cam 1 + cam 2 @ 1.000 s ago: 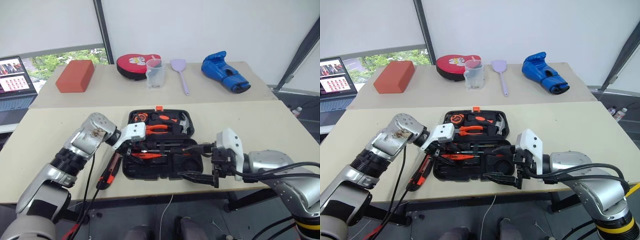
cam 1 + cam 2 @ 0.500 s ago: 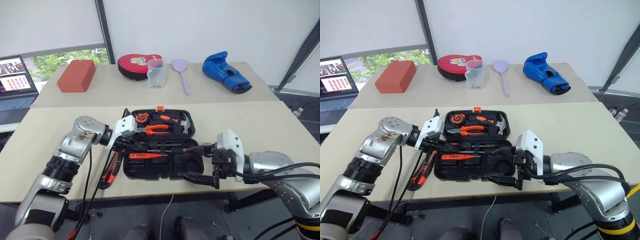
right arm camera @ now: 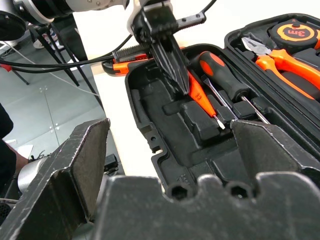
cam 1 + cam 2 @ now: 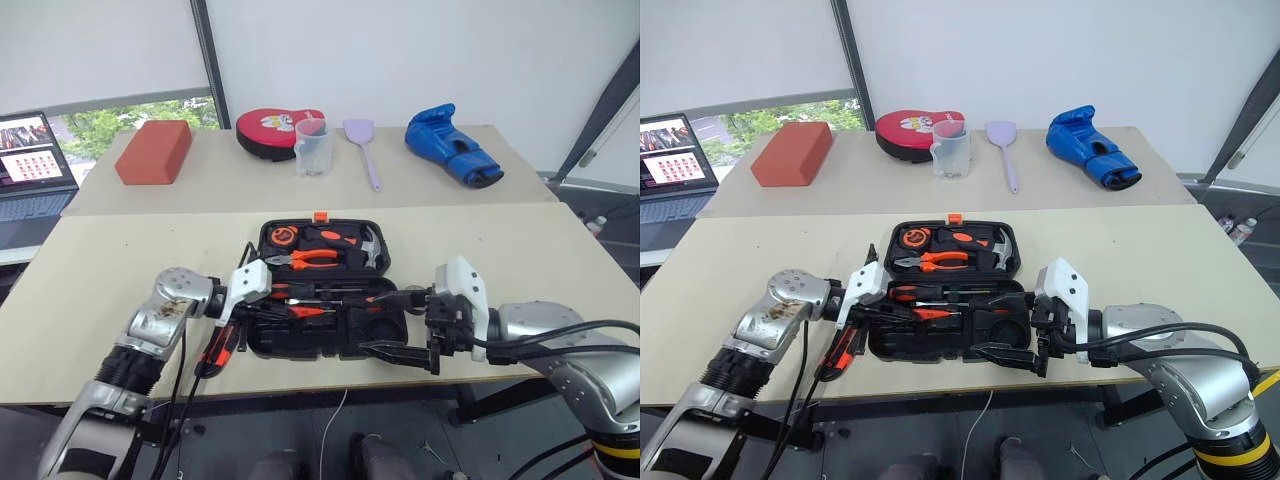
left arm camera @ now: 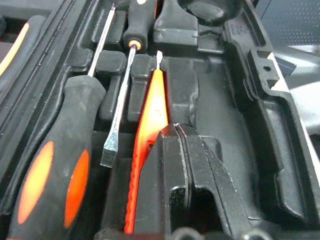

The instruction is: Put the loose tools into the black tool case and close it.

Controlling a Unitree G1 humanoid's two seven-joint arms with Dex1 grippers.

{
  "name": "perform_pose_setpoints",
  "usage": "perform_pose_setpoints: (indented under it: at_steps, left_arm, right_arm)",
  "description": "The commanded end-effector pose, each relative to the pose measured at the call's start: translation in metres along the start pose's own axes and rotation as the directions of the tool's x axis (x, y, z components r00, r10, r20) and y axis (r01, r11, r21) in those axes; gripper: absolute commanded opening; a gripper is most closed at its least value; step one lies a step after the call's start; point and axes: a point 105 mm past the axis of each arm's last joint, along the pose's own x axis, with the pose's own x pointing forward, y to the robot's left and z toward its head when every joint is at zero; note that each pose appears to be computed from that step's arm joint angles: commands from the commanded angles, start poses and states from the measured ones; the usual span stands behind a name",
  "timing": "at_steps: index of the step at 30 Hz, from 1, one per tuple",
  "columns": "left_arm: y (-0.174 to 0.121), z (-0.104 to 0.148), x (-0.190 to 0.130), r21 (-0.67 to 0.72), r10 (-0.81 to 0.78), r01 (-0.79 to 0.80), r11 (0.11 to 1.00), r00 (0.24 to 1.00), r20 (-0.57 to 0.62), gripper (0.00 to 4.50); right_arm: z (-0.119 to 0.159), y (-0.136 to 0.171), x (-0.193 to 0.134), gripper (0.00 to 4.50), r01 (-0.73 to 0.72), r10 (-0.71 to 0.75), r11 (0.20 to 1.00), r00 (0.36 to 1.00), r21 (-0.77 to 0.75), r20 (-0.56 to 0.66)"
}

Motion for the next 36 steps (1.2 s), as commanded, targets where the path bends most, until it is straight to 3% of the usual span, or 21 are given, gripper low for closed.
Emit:
perform_pose_setpoints:
  at_steps: [1,10,25,31,36]
  left_arm:
    - [0.005,-0.018,0.002,-0.045,0.046,-0.048,0.998,0.998,-0.042,0.04]
    - [0.009,0.015,-0.017,-0.122,0.034,-0.024,0.992,0.996,0.086,0.04]
    - [0.008,-0.01,0.008,-0.049,0.029,-0.029,0.998,1.0,-0.001,0.04]
    - [0.012,-0.01,-0.008,-0.092,0.106,-0.104,0.99,0.994,0.013,0.04]
    - [0.016,0.017,-0.066,-0.22,0.317,-0.288,0.932,0.942,0.108,1.49]
  right_arm:
    - [0.009,0.002,-0.002,4.5,0.002,-0.001,0.999,1.0,-0.035,0.021]
    - [0.006,0.004,-0.003,4.5,-0.011,0.011,1.0,1.0,-0.025,0.007]
    - [0.006,0.003,-0.001,4.5,-0.015,0.016,1.0,1.0,-0.017,0.006]
    - [0.007,0.002,-0.001,4.5,-0.013,0.013,1.0,1.0,-0.024,0.004]
    - [0.014,-0.008,0.001,4.5,-0.007,0.008,0.999,1.0,-0.046,0.018]
